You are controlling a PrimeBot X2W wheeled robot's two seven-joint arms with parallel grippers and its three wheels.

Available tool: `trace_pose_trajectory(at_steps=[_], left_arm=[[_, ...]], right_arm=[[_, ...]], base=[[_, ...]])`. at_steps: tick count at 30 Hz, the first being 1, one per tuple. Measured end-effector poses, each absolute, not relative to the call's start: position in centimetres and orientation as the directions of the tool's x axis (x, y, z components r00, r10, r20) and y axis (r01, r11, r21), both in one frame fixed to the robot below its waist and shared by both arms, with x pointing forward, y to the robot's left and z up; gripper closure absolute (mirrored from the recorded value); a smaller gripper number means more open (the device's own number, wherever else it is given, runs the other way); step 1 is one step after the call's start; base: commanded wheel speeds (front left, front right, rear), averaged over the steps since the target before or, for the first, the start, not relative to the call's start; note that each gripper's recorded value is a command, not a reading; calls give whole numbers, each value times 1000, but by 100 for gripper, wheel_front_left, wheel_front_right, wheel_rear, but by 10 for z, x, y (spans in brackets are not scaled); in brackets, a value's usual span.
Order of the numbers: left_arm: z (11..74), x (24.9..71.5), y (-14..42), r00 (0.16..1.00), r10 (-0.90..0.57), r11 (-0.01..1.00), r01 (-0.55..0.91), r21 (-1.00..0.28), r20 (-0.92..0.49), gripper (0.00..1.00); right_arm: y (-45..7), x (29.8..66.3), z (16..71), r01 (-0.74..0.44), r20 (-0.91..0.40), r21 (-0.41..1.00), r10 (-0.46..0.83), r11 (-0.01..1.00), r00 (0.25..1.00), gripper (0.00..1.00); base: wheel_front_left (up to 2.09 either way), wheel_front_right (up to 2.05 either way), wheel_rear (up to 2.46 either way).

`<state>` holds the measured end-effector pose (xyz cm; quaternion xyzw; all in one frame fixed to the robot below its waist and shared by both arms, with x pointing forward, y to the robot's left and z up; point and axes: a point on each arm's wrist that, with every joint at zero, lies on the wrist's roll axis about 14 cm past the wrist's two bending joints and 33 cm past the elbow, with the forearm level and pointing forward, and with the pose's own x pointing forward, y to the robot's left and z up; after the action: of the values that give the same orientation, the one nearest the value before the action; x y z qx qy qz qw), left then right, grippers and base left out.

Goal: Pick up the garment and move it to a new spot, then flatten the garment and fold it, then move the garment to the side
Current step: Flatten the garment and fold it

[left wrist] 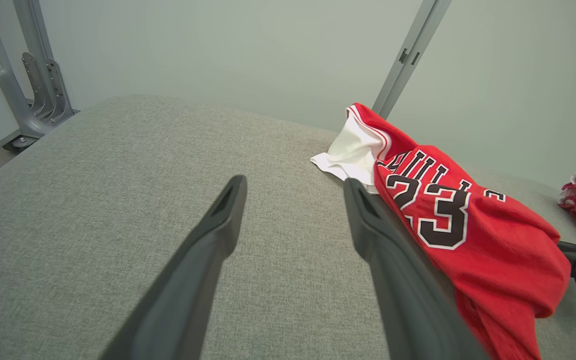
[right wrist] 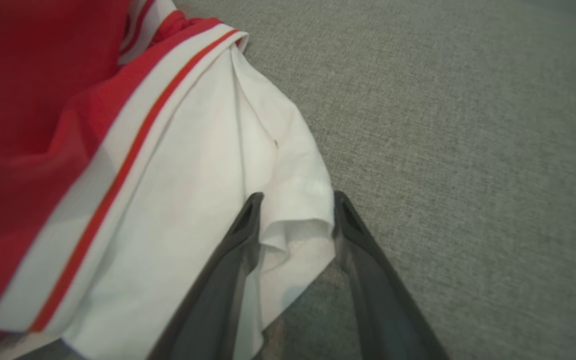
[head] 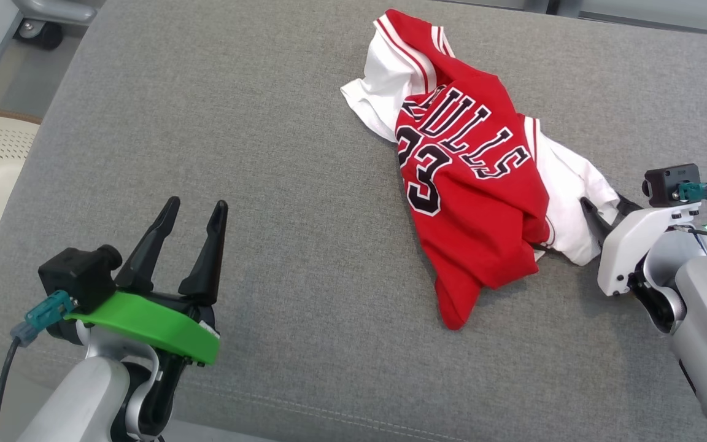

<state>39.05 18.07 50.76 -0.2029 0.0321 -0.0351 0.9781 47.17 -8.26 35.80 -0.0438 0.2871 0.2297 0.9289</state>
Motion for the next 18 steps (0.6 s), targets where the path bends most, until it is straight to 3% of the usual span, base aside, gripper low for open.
trace_pose_trajectory(at_steps=[1, 7, 13, 18], left_arm=[[508, 390, 181, 996, -80, 915, 54, -399, -48, 0], [511, 387, 181, 997, -66, 912, 45, -408, -36, 0], [511, 381, 181, 998, -58, 909, 38, -415, -37, 0], [516, 378, 181, 998, -56, 906, 41, -420, -22, 0]], right_arm=[[-80, 472, 359, -452, -551, 64, 409, 890, 727, 100], [-46, 470, 378, -453, -471, 219, 501, 864, 726, 100], [8, 460, 419, -545, -338, 315, 629, 777, 700, 100], [77, 430, 477, -700, -171, 383, 791, 603, 588, 100]], base=[[0, 0, 0], [0, 0, 0], [0, 0, 0], [0, 0, 0]])
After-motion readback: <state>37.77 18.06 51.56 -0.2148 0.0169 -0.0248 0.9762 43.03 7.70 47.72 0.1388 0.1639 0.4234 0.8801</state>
